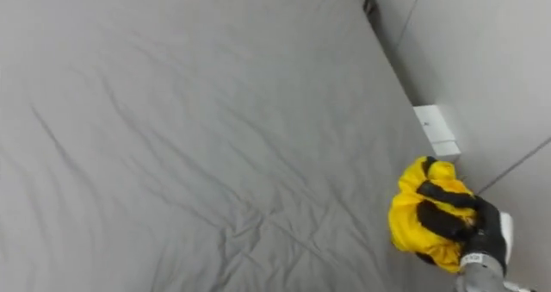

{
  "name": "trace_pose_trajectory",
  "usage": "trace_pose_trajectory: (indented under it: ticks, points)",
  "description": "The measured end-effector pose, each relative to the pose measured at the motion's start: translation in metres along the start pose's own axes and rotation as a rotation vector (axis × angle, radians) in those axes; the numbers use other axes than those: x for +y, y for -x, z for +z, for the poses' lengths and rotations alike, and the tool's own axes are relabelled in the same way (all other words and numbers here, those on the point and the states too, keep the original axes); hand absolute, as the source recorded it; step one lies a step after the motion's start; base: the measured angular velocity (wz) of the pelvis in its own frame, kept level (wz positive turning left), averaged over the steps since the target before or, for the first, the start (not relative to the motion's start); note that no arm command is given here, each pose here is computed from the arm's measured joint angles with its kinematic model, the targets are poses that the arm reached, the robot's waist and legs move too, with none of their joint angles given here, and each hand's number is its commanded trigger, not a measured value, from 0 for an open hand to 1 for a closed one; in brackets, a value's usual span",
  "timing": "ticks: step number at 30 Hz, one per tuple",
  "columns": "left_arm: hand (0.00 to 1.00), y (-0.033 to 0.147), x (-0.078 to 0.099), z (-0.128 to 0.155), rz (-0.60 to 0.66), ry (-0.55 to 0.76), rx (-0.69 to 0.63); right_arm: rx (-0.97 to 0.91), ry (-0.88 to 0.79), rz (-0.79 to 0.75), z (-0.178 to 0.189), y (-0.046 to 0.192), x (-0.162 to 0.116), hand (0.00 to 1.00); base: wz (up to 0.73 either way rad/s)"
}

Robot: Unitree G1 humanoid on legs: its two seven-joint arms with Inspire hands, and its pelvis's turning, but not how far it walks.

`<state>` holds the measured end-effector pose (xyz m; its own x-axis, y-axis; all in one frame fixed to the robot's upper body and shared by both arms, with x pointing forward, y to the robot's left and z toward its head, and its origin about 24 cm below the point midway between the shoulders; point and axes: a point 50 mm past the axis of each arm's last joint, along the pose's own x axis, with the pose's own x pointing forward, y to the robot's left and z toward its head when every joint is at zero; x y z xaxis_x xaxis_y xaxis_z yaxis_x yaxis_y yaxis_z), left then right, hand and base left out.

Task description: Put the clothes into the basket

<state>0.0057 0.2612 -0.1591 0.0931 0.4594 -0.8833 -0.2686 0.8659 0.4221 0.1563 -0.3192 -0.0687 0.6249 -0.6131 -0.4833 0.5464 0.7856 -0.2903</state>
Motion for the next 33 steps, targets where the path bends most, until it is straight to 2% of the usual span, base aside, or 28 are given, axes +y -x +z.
trace_pose_trajectory:
  ticks: [3,6,14,19,27,33]
  points:
    - [0.0,0.0,0.003,-0.008,0.01,-0.008,0.038,0.044,-0.013,-0.04,-0.009,0.001,-0.007,1.0,-0.25]
    - [0.0,0.0,0.006,-0.012,0.019,-0.073,0.053,0.092,-0.033,-0.086,-0.019,0.001,-0.016,1.0,-0.13]
    - [0.0,0.0,0.007,-0.015,0.008,-0.112,0.091,0.152,-0.065,-0.096,-0.027,0.0,-0.014,1.0,-0.15]
    - [0.0,0.0,0.002,-0.008,-0.006,-0.135,0.095,0.146,-0.094,-0.122,-0.018,-0.008,-0.012,1.0,-0.13]
    - [0.0,-0.003,-0.015,0.022,-0.041,-0.256,0.044,0.113,-0.116,-0.168,0.016,-0.031,-0.009,1.0,-0.2]
    - [0.0,-0.003,-0.026,0.041,-0.067,-0.27,0.003,0.112,-0.139,-0.207,0.024,-0.037,-0.003,1.0,-0.05]
